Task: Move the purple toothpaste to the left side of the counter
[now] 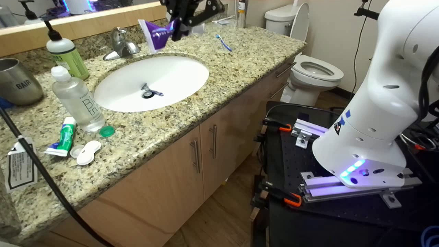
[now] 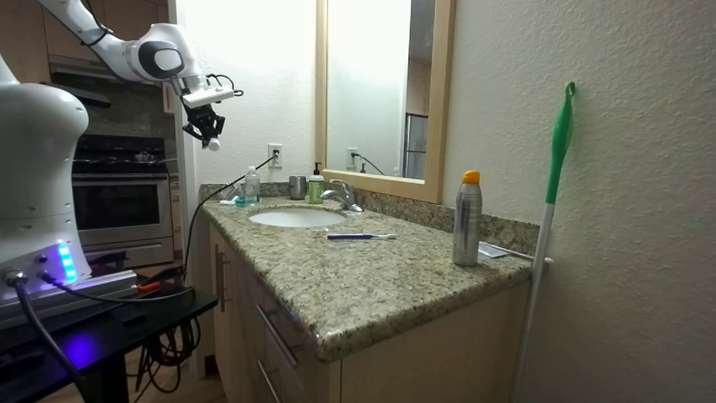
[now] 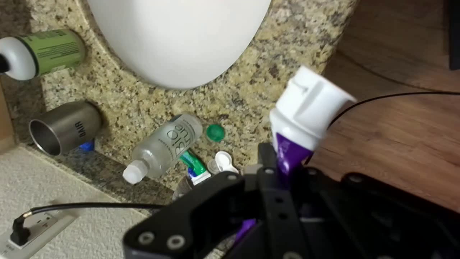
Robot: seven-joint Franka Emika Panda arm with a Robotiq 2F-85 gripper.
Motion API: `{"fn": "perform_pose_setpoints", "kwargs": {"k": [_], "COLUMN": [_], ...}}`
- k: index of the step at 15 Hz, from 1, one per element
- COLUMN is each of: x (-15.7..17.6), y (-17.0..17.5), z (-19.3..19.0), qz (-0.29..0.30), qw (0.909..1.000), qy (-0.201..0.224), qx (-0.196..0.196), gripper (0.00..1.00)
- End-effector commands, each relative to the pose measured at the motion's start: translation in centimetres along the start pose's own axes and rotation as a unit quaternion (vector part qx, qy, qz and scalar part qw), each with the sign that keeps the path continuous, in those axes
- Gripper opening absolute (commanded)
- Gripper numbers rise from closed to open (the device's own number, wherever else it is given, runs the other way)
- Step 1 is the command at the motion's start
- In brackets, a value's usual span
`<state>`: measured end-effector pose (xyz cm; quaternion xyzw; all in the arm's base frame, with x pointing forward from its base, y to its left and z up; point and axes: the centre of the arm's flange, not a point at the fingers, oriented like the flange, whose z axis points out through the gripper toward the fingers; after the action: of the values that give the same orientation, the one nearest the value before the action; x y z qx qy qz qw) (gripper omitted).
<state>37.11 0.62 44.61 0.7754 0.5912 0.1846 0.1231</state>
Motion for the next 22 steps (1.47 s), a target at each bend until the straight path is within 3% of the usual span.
{"fn": "perform_pose_setpoints", "kwargs": {"k": [1,4,8,12,15,16,18,19,20,22], "x": [1.2,1.3,5.4,11.1,12.8,11.5,12.1,12.1,11.7,11.6], "y": [-0.2,-0.4,5.0,10.2,13.2,10.3,12.0,12.3,12.1,15.2], "z": [-0.3,0.2,2.0,2.0,1.4,1.0,1.1,1.2,1.6,3.0], "qz": [0.001,-0.003,0.065,0.114,0.136,0.126,0.134,0.135,0.126,0.118], "qw": [1.0,0.9997,0.9972,0.99,0.9848,0.9874,0.9855,0.9854,0.9877,0.9912], "qy": [-0.002,-0.021,-0.011,-0.002,-0.006,0.003,0.005,0.005,-0.003,-0.019], "qx": [-0.008,-0.011,-0.034,-0.084,-0.108,-0.096,-0.103,-0.104,-0.092,-0.057], "gripper": [0.08,0.02,0.02,0.02,0.02,0.08,0.08,0.02,0.02,0.02]}}
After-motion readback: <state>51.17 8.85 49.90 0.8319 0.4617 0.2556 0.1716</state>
